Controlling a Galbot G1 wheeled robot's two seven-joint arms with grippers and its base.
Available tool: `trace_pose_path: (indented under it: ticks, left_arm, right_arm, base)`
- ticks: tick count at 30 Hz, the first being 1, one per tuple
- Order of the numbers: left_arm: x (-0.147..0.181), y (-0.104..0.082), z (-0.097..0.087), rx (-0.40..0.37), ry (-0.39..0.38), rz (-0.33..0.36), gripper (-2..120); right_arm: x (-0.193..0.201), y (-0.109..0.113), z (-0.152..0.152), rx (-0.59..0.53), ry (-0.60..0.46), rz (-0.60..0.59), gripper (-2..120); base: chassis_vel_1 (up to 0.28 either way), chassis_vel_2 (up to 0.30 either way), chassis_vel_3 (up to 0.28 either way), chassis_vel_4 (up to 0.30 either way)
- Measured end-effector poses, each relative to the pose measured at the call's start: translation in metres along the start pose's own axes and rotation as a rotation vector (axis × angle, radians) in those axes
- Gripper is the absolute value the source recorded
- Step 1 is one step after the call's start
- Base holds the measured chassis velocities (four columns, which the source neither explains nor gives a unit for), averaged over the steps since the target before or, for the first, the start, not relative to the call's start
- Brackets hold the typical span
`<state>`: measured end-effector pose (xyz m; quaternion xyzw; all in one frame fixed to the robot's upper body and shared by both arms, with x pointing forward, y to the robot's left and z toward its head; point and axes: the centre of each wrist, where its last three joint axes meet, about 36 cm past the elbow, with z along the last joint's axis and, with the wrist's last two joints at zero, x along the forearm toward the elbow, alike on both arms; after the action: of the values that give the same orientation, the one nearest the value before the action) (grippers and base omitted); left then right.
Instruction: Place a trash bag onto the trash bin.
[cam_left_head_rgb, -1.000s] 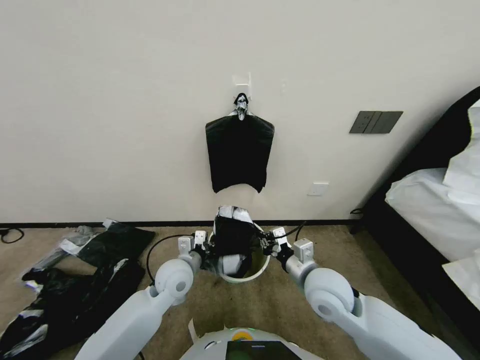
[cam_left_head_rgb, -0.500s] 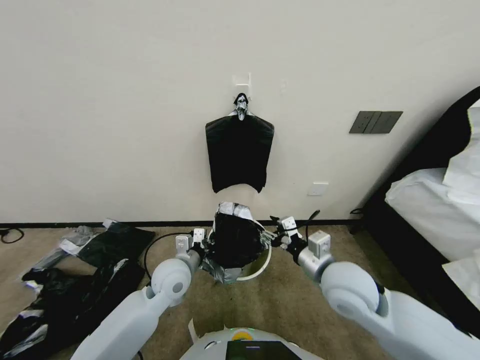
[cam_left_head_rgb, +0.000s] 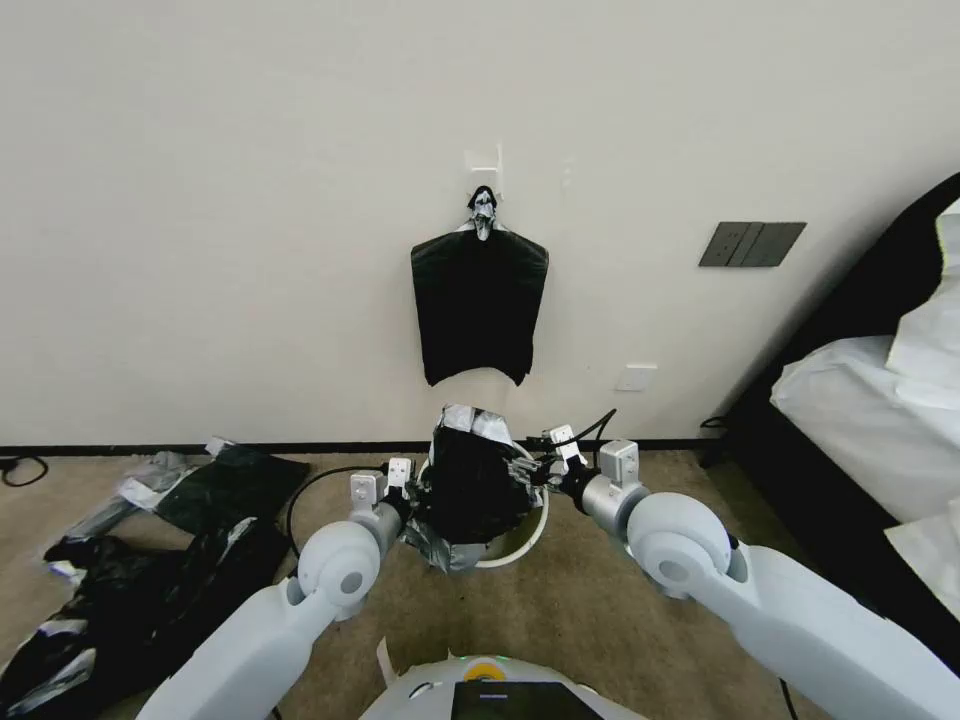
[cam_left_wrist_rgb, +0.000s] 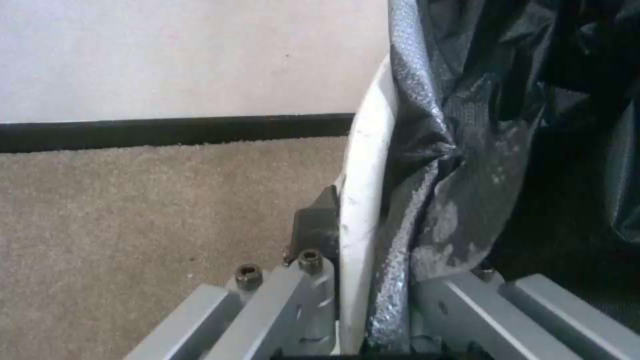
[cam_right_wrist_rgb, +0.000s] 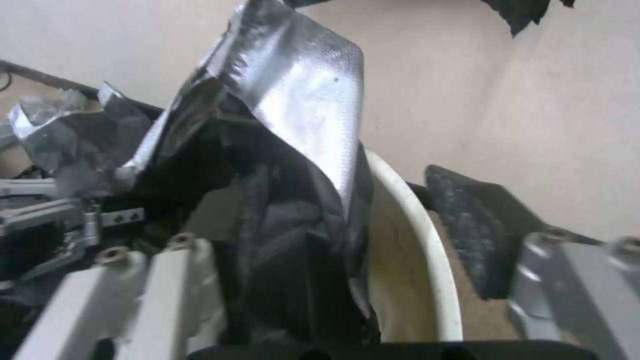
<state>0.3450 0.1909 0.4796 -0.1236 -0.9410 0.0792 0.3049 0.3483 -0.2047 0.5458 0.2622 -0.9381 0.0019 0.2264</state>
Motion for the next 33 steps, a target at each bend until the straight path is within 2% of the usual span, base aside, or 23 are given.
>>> trace_pose_path:
  ticks: [3,4,6,9,11,12,13,15,16,23,29,33]
  left_arm:
    - [0.001,-0.001,0.000,-0.003,0.000,0.009,3]
    - [0.001,-0.001,0.000,-0.003,0.000,0.009,3]
    - [0.001,-0.001,0.000,-0.005,0.000,0.015,3]
    - [0.002,-0.002,0.000,-0.006,0.000,0.020,3]
    - [0.003,-0.002,0.000,-0.008,0.000,0.029,3]
    - [0.003,-0.002,0.000,-0.008,0.000,0.029,3]
    - [0.005,-0.003,0.000,-0.009,0.000,0.036,3]
    - [0.006,-0.003,0.000,-0.010,0.000,0.040,3]
    - [0.007,-0.004,0.000,-0.011,0.000,0.047,3]
    - [0.015,-0.005,0.004,-0.025,-0.009,0.088,3]
    - [0.023,-0.006,0.007,-0.027,-0.031,0.131,3]
    - [0.030,-0.005,0.009,-0.026,-0.067,0.168,3]
  right_arm:
    - [0.000,-0.001,0.002,0.002,0.011,0.002,45]
    - [0.000,-0.001,0.002,0.002,0.011,0.002,45]
    - [0.000,-0.001,0.003,0.002,0.014,0.003,34]
    - [-0.001,-0.002,0.004,0.004,0.020,0.007,28]
    - [-0.001,-0.003,0.005,0.007,0.022,0.012,17]
    - [-0.001,-0.003,0.005,0.007,0.022,0.012,17]
    - [0.000,-0.004,0.005,0.009,0.022,0.014,10]
    - [0.000,-0.004,0.004,0.011,0.019,0.016,7]
    - [0.000,-0.005,0.003,0.015,0.013,0.020,0]
    - [0.000,-0.011,-0.001,0.049,-0.020,0.049,0]
    - [-0.002,-0.024,-0.009,0.087,-0.034,0.089,0]
    - [-0.006,-0.042,-0.013,0.116,-0.020,0.127,0]
  base:
    - [0.000,0.000,0.000,0.000]
    - [0.000,0.000,0.000,0.000]
    - [0.000,0.000,0.000,0.000]
    - [0.000,0.000,0.000,0.000]
    - [0.000,0.000,0.000,0.000]
    - [0.000,0.000,0.000,0.000]
    - [0.000,0.000,0.000,0.000]
    - [0.000,0.000,0.000,0.000]
    - [0.000,0.000,0.000,0.000]
    - [0.000,0.000,0.000,0.000]
    - [0.000,0.000,0.000,0.000]
    - [0.000,0.000,0.000,0.000]
